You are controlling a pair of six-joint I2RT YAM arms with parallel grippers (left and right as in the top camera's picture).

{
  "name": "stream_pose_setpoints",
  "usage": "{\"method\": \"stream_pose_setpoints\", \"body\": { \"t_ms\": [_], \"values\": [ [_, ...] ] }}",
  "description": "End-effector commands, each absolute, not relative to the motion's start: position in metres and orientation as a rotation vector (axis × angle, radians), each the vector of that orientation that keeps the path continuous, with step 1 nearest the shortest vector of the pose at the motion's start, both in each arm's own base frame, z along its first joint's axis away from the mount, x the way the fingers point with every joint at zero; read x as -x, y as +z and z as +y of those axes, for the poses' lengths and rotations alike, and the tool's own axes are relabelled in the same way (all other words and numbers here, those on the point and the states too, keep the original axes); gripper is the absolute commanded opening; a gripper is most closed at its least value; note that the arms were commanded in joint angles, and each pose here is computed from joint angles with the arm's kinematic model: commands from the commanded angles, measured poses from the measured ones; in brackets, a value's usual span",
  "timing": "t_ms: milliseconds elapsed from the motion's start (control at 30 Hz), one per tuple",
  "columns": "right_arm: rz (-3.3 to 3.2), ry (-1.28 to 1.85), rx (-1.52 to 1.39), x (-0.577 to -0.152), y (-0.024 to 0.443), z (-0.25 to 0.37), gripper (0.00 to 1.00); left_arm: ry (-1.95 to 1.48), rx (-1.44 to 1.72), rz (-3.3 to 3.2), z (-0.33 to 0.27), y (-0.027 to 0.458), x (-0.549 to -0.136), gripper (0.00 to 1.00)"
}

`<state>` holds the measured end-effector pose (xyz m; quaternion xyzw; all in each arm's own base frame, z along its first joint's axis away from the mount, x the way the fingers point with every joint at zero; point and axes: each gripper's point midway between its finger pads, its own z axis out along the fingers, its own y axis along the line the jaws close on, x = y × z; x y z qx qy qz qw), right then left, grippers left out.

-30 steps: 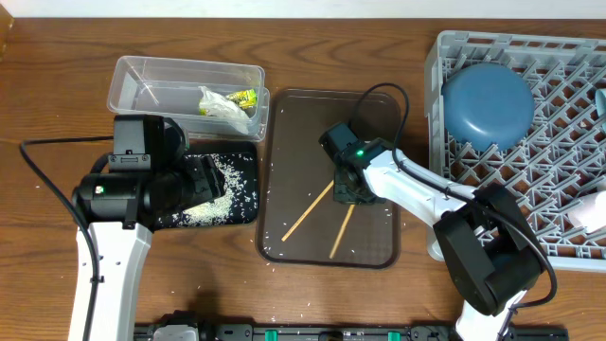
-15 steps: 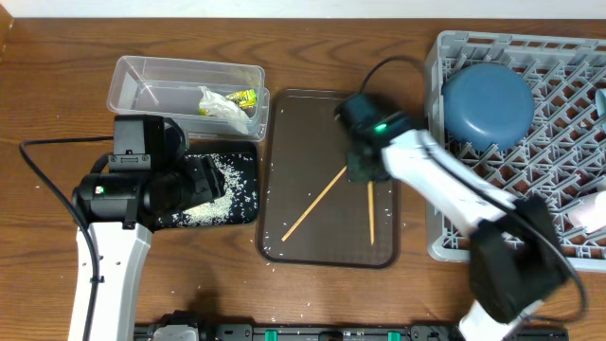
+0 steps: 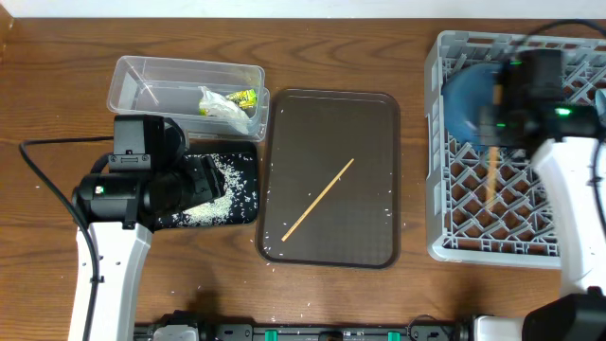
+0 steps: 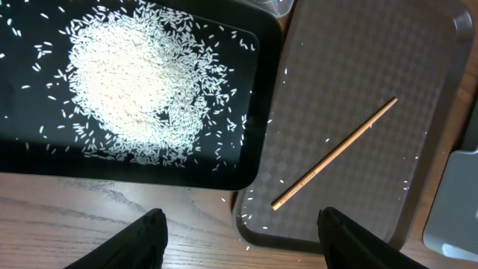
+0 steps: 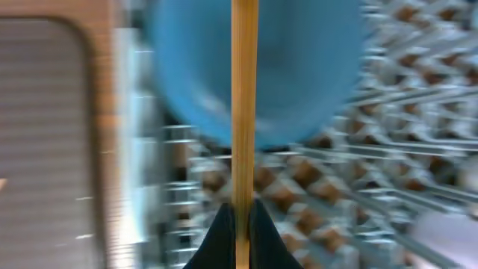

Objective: Sort waste into correct bins and load items into the dishwasher rack
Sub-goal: 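Carry the chopstick to the rack and stand it upright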

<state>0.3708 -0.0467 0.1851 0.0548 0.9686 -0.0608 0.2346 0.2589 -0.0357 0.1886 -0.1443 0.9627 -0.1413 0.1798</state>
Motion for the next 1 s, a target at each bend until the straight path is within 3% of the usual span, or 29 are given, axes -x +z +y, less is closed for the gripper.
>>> {"method": "stream_pose_setpoints", "body": {
  "t_ms": [0, 267, 767, 800, 867, 900, 967],
  "values": [
    [2.656, -0.269, -0.052, -0.367, 0.191, -0.086, 0.01, -0.39, 0.417, 2.722, -0.034, 0.189, -0.258, 0.67],
    [2.693, -0.319, -0.188, -0.354, 0.179, -0.138, 0.01, -0.39, 0.417, 2.722, -0.034, 0.189, -0.258, 0.67],
    [2.926, -0.439, -0.195, -0.351, 0.102, -0.165, 0.01, -0.39, 0.417, 2.722, -0.034, 0.189, -0.258, 0.67],
    [2.938, -0.436, -0.194, -0.351, 0.098, -0.165, 0.11, -0.39, 0.417, 2.722, -0.034, 0.189, -0.258, 0.68],
    [2.948, -0.429, -0.221, -0.351, 0.092, -0.165, 0.43, -0.39, 0.417, 2.722, -0.034, 0.189, -0.258, 0.67],
    [2.944, -0.426, -0.242, -0.351, 0.092, -0.165, 0.52, -0.39, 0.417, 2.722, -0.034, 0.189, -0.258, 0.67],
    [2.927, -0.427, -0.27, -0.353, 0.095, -0.165, 0.59, -0.39, 0.417, 2.722, -0.034, 0.189, -0.258, 0.67]
  ]
}}
